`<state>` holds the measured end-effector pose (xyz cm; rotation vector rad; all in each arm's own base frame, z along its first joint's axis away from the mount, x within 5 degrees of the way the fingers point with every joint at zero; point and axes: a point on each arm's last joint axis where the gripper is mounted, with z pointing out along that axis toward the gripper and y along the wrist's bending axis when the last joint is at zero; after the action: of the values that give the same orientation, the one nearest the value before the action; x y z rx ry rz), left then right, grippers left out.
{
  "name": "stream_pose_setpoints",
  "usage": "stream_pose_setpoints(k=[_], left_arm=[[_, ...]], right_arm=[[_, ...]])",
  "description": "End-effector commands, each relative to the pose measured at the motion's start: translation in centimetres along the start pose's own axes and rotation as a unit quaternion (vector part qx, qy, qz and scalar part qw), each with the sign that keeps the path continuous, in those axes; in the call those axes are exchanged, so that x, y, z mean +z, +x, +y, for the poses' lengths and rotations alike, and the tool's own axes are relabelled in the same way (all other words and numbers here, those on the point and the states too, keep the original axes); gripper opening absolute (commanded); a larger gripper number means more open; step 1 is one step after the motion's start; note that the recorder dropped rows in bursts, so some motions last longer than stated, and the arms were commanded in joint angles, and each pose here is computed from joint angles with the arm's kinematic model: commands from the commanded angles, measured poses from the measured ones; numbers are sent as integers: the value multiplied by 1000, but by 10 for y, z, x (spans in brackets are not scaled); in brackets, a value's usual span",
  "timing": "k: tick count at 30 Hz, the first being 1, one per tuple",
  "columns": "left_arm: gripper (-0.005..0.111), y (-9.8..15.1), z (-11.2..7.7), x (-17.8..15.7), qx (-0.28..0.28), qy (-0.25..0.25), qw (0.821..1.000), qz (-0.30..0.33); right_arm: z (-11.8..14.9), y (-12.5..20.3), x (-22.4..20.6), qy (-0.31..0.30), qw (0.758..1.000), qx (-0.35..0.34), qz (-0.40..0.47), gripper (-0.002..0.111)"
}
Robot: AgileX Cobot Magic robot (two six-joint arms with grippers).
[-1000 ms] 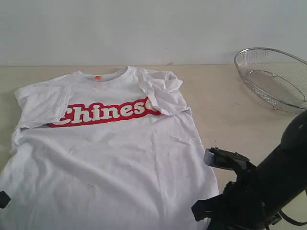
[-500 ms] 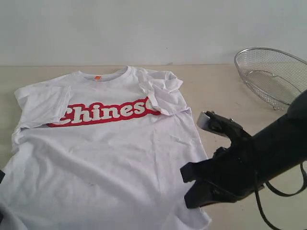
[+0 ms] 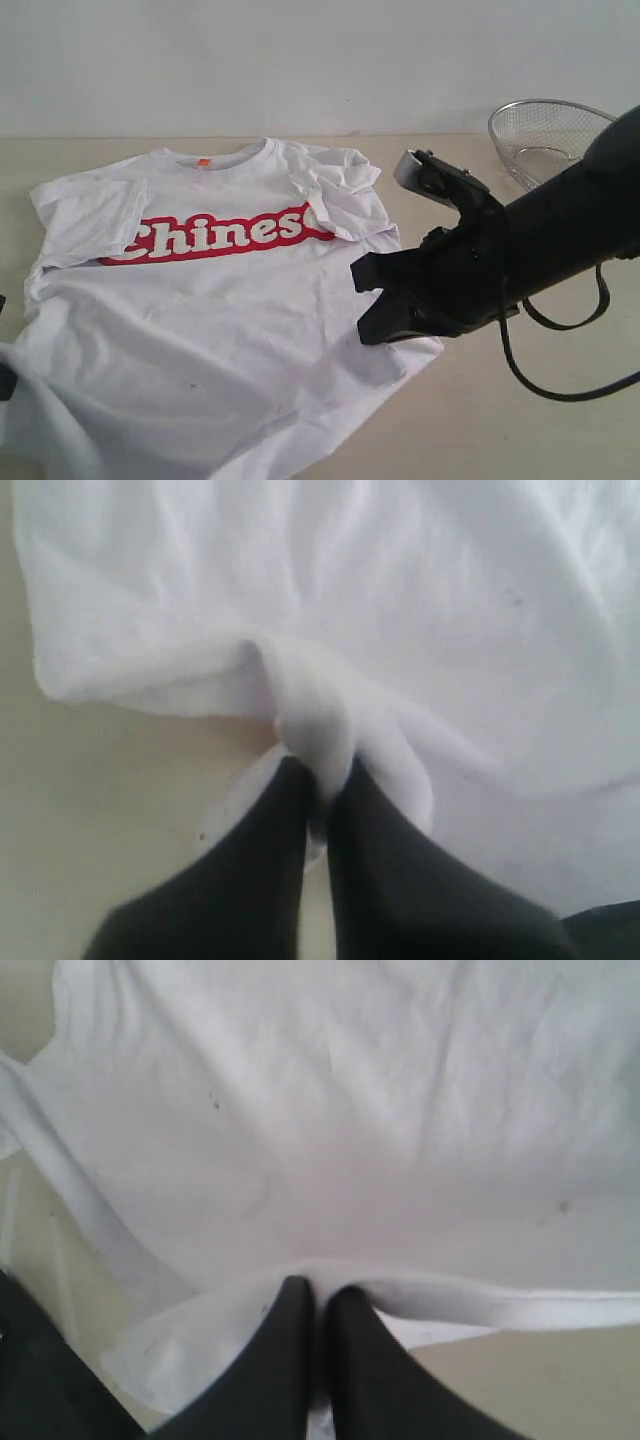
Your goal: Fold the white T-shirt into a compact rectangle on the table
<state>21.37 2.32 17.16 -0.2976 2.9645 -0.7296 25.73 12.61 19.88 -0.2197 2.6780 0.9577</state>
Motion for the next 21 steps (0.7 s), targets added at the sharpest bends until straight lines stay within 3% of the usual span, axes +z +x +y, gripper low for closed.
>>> stream_pose_setpoints(k=[1, 21], left_arm=[[5, -9, -8, -10, 9, 15, 1000, -21], [5, -40, -18, -36, 48, 6, 994, -95]], right_arm=[[3, -9, -5, 5, 1000, -9, -24, 0], [7, -47, -3, 12, 997, -4, -76, 0]])
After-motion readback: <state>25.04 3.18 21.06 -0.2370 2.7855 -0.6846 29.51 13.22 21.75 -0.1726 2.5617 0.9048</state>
